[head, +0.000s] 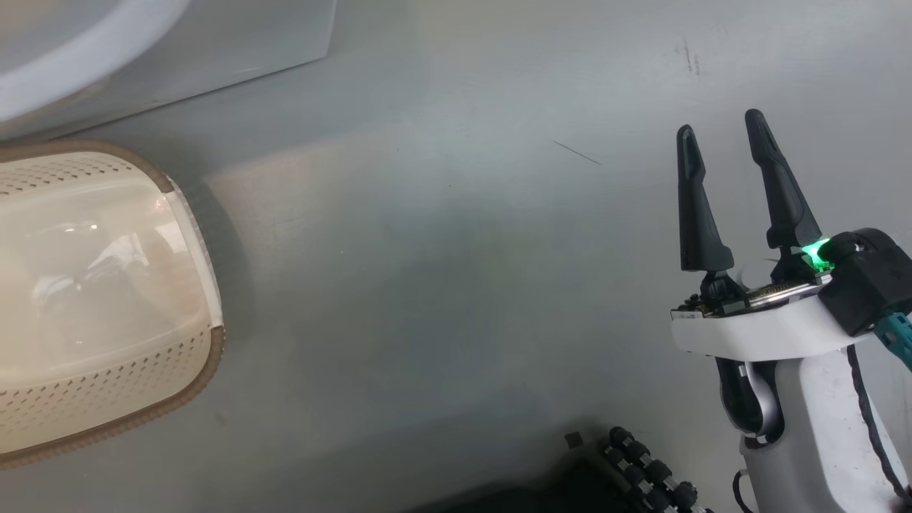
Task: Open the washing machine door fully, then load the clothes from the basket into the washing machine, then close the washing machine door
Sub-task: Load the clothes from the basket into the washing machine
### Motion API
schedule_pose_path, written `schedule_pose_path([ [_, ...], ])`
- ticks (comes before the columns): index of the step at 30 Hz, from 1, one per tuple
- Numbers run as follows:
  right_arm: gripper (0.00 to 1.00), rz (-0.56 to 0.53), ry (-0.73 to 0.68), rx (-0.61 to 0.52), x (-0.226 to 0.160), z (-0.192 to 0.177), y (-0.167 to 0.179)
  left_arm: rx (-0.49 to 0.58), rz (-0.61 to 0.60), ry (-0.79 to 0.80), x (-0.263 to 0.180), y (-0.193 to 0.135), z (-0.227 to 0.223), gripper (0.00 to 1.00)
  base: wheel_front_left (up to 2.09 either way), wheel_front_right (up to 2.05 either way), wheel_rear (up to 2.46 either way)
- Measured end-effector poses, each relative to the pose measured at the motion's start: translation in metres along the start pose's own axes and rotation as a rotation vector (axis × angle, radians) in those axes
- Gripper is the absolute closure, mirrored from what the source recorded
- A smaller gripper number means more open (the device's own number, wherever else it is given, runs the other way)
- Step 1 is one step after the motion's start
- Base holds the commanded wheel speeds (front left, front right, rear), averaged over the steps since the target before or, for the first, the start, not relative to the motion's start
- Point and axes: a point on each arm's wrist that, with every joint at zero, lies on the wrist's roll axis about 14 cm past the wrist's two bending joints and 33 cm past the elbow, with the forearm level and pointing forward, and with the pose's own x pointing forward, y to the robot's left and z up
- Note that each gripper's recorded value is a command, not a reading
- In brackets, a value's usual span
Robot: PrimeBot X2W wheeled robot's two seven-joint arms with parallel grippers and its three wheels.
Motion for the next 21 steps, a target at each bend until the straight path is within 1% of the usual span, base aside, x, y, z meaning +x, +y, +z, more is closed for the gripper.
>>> schedule_pose_path([
  [1,0.00,-0.001,-0.001,0.000,0.000,0.000,0.000,-0.010,0.003,0.013,-0.002,0.001,-0.004,0.80,0.00,0.00,0.00],
  [2,0.00,0.002,-0.001,0.002,0.001,0.000,0.001,-0.012,0.006,0.022,-0.003,0.002,-0.006,0.06,0.00,0.00,0.00],
  [3,0.00,0.005,-0.001,0.005,0.001,0.000,0.002,-0.014,0.011,0.030,-0.005,0.004,-0.008,0.00,0.00,0.00,0.00],
  [15,0.00,0.039,-0.032,0.024,0.005,0.009,0.014,0.003,0.026,0.026,-0.024,0.018,-0.001,0.00,0.00,0.00,0.00],
  [21,0.00,0.055,-0.044,0.033,0.005,0.013,0.020,0.020,0.031,-0.031,-0.039,0.025,0.009,0.00,0.00,0.00,0.00],
])
